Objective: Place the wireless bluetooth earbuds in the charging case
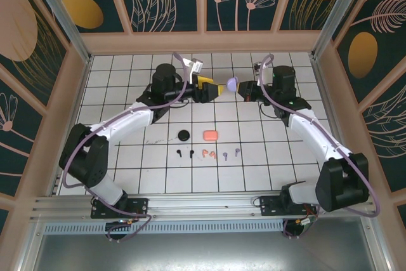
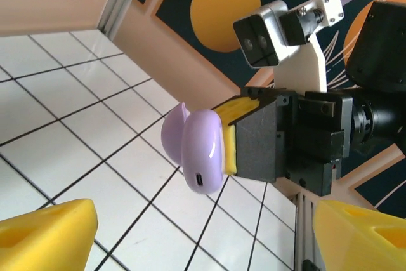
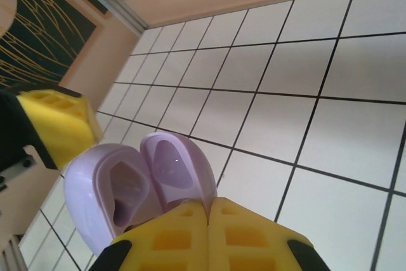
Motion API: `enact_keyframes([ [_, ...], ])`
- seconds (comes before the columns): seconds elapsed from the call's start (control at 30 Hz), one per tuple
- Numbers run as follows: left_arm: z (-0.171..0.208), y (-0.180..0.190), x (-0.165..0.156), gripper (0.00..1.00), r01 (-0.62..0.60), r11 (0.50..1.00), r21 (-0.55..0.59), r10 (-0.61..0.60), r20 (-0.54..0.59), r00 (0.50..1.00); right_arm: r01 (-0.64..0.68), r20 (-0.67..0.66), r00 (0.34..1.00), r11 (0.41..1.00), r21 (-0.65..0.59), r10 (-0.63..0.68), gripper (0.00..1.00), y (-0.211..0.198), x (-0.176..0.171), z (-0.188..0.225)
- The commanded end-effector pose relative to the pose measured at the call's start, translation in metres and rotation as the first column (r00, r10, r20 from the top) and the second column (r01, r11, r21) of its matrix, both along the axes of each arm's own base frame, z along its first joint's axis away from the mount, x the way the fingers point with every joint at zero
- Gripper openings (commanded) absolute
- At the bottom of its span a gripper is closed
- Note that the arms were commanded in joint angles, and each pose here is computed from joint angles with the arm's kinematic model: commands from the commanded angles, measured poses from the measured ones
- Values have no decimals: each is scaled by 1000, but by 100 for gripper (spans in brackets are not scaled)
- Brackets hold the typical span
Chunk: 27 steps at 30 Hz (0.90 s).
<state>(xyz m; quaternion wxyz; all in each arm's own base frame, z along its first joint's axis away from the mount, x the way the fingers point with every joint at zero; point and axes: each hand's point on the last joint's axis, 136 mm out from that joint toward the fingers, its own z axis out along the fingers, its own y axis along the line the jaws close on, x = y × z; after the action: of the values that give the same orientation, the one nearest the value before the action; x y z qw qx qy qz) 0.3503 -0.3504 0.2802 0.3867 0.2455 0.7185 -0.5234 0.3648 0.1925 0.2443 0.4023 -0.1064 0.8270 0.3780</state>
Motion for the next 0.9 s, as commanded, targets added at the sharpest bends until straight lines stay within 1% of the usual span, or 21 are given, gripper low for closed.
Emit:
enact_keyframes([
  [0.0, -7, 4, -8, 89, 79, 986, 149, -86, 39, 996, -18, 54, 998, 994, -104, 24, 0, -3, 9, 6],
  [0.13, -19, 4, -8, 89, 148, 946, 287, -161, 23, 987, -61, 74, 994, 970, -236, 80, 0, -1, 10, -2],
  [0.17, -15, 5, -10, 89, 161, 937, 311, -179, 28, 984, -71, 79, 992, 959, -274, 96, 0, 0, 9, -5],
  [0.2, -31, 4, -7, 88, 185, 921, 344, -195, -6, 981, -81, 84, 990, 949, -306, 111, 0, 2, 9, -8],
  [0.33, -38, 2, -5, 80, 250, 873, 419, -254, -47, 966, -116, 78, 984, 906, -408, 161, 0, 8, 6, -18],
  [0.43, -44, 2, -4, 74, 287, 843, 454, -284, -77, 956, -143, 74, 979, 894, -424, 192, 0, 15, 3, -19],
  [0.53, -45, 1, -8, 71, 318, 831, 456, -312, -92, 946, -164, 74, 974, 892, -422, 214, 0, 20, -2, -17],
  [0.67, -43, -1, -11, 69, 346, 828, 441, -340, -97, 936, -181, 75, 970, 890, -419, 232, 0, 25, -7, -16],
  [0.87, -40, -7, -20, 67, 414, 824, 388, -399, -124, 909, -211, 87, 961, 895, -393, 264, 0, 34, -15, -7],
])
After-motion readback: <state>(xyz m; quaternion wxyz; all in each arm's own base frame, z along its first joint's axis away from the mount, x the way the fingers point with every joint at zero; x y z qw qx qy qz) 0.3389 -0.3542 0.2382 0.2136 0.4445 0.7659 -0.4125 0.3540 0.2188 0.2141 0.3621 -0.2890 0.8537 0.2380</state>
